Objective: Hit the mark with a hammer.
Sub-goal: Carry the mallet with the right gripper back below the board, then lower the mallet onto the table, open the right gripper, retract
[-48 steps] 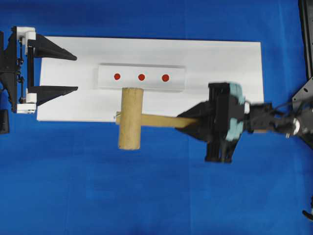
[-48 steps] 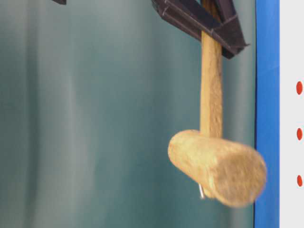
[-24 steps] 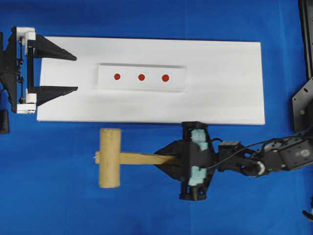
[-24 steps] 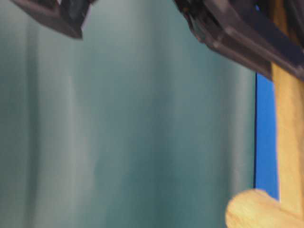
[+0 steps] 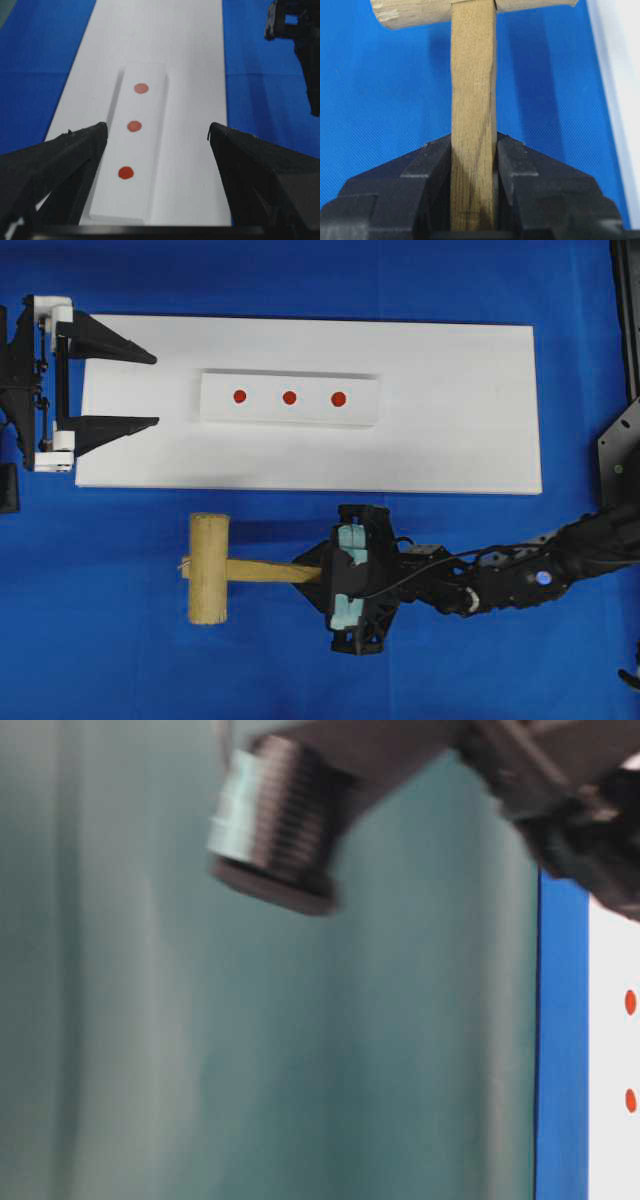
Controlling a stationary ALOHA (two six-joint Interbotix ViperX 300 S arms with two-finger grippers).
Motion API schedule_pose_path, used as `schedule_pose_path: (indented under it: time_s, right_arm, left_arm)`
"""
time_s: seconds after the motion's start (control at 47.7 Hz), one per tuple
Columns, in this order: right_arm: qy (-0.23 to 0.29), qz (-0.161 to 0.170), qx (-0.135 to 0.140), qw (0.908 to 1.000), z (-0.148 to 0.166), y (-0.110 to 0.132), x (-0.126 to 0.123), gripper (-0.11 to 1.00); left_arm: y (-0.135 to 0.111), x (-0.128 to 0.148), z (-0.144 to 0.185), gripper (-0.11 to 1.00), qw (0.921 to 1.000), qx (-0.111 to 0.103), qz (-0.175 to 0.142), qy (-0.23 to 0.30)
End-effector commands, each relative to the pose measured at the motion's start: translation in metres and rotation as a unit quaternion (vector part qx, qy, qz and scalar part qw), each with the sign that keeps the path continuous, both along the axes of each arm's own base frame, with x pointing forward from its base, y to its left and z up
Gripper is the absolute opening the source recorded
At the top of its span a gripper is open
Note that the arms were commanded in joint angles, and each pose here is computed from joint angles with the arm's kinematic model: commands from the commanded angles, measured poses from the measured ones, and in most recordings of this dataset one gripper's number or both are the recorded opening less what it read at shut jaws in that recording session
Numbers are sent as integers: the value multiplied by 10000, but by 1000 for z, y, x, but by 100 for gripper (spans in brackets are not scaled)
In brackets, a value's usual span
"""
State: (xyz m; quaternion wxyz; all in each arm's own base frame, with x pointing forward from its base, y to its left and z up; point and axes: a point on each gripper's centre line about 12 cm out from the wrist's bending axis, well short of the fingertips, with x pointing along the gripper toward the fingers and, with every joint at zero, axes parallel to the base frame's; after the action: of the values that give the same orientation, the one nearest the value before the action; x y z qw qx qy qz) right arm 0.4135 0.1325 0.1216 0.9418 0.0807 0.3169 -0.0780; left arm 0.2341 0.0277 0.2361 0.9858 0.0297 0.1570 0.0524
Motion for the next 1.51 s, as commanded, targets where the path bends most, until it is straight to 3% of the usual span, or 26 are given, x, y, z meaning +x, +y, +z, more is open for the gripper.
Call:
schedule_pose_path:
  time_s: [0.0,0.65,1.237,1.279,1.488]
  right_arm:
    - [-120,-49,122,9998,6,3,9,8]
    - [416,165,271,9986,-34,3,8,8]
    - [487,222,324,9980,-35,-3,7,9]
    - [488,235,318,9980,-35,-3,7,14]
    - [432,197,293,9984,-30,-5,5,69]
  left_arm:
    - [0,1,5,80,9999,19,5,-98]
    - [3,1,4,80,9999,40,60,-88]
    - [3,0,4,80,9999,18,67,-83]
    - [3,0,4,80,9999,18,67,-83]
    - [4,0,4,80,9999,18,74,-83]
